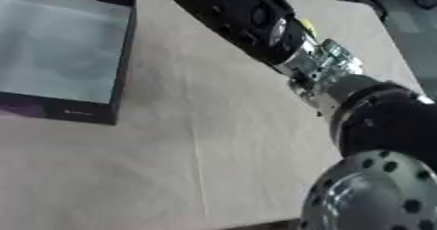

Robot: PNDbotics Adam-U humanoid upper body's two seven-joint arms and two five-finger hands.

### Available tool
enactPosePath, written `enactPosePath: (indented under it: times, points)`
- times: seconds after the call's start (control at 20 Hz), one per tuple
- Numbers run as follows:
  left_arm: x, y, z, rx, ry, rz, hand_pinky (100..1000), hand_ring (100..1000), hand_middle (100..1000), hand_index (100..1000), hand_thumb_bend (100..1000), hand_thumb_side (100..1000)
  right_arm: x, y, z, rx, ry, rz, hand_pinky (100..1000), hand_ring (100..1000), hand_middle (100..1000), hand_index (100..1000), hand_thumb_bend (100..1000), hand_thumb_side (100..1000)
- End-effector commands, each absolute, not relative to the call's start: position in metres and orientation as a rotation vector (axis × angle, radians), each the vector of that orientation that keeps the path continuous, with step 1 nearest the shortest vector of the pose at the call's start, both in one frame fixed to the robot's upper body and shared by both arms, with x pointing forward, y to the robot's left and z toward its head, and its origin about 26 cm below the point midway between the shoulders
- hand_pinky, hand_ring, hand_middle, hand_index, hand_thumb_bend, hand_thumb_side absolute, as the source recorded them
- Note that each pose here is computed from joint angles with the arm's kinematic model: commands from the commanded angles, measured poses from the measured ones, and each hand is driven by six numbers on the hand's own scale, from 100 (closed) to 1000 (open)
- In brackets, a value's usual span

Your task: Pick up objects on the table and place them in the box.

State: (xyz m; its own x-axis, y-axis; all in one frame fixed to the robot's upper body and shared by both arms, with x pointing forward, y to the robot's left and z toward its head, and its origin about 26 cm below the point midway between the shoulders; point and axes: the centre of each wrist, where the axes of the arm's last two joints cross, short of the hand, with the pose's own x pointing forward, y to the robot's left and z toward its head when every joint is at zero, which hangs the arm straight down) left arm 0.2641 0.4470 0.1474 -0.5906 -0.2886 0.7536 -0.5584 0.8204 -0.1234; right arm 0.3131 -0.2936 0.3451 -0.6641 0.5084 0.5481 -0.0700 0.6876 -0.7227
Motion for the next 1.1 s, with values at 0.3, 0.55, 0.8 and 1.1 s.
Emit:
enactPosePath:
  times: [0.3,0.55,0.8,1.1]
  points:
    - [0.232,0.483,0.218,0.916,-2.545,0.495,780,574,776,779,213,468,0.319,-0.307,0.344,-0.403,-2.054,0.954,836,712,795,580,100,100]
    - [0.229,0.486,0.230,0.972,-2.606,0.504,782,587,778,782,236,442,0.327,-0.307,0.338,-0.405,-2.021,0.972,835,711,795,578,100,100]
    - [0.230,0.484,0.234,0.984,-2.610,0.509,781,583,776,781,235,444,0.330,-0.290,0.327,-0.333,-2.006,1.034,834,711,796,577,100,100]
    - [0.232,0.482,0.240,0.976,-2.625,0.502,782,584,776,778,235,442,0.331,-0.274,0.315,-0.285,-1.971,1.110,830,710,796,577,100,100]
